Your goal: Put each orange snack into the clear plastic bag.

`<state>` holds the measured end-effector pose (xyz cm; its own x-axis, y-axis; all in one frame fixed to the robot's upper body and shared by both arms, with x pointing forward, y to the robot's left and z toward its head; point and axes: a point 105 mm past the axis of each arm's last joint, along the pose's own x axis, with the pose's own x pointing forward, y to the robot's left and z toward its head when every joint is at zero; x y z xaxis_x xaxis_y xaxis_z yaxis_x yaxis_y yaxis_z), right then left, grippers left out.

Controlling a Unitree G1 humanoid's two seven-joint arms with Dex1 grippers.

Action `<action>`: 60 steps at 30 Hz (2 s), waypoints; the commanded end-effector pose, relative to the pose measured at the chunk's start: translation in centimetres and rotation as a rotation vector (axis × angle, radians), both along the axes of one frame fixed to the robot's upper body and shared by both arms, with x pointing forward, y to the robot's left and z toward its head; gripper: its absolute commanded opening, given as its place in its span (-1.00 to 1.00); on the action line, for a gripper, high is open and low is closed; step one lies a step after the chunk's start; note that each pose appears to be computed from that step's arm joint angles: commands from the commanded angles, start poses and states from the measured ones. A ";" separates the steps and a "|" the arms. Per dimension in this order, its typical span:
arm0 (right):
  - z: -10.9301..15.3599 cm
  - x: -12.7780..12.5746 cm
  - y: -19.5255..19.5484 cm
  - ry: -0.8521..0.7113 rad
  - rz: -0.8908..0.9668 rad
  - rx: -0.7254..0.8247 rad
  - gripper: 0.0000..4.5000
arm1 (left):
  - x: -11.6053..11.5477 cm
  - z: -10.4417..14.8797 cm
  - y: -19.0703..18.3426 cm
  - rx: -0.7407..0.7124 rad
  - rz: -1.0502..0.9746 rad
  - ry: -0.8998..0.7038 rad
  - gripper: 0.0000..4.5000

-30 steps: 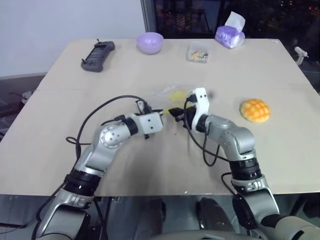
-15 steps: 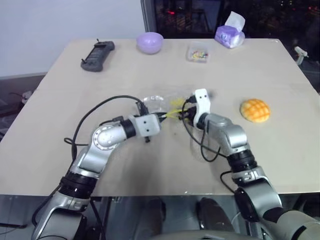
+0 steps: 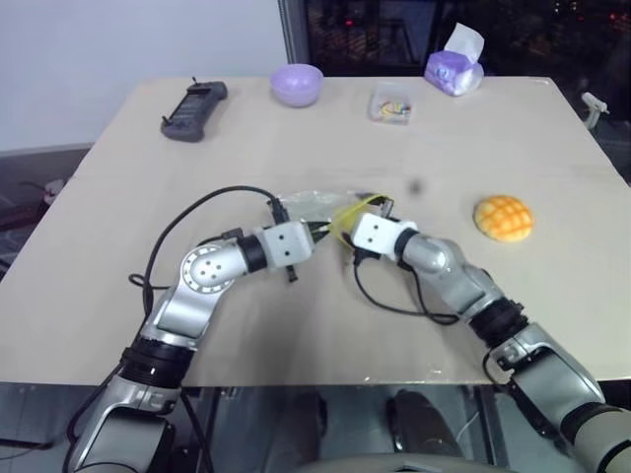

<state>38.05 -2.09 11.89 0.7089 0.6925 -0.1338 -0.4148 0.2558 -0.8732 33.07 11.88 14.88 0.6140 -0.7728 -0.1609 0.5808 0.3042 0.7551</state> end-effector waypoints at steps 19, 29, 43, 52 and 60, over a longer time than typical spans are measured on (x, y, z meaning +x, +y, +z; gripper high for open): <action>7.0 -2.6 -19.5 0.434 -0.250 0.572 0.99 | 1.4 1.4 0.0 -0.021 0.069 -0.102 -1.00; 1.6 -0.3 -27.1 0.527 -0.641 0.772 0.99 | 1.2 1.2 -0.3 0.004 0.056 -0.092 -1.00; -2.0 -1.0 -26.8 0.731 -0.650 0.875 -0.28 | 1.2 1.4 -0.3 0.037 0.047 -0.111 -1.00; 2.3 -1.2 -22.6 0.659 -0.378 0.847 -1.00 | 1.3 1.2 -0.2 0.037 0.049 -0.111 -1.00; 8.0 -6.5 -12.4 0.801 0.199 0.862 -1.00 | 1.6 1.3 -0.8 0.039 0.037 -0.127 -1.00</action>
<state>33.00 -16.19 18.77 0.5881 0.8075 0.0456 -0.8076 0.5834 0.0864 34.57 11.40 15.02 0.6640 -0.7327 -0.1489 0.5053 0.2930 0.8117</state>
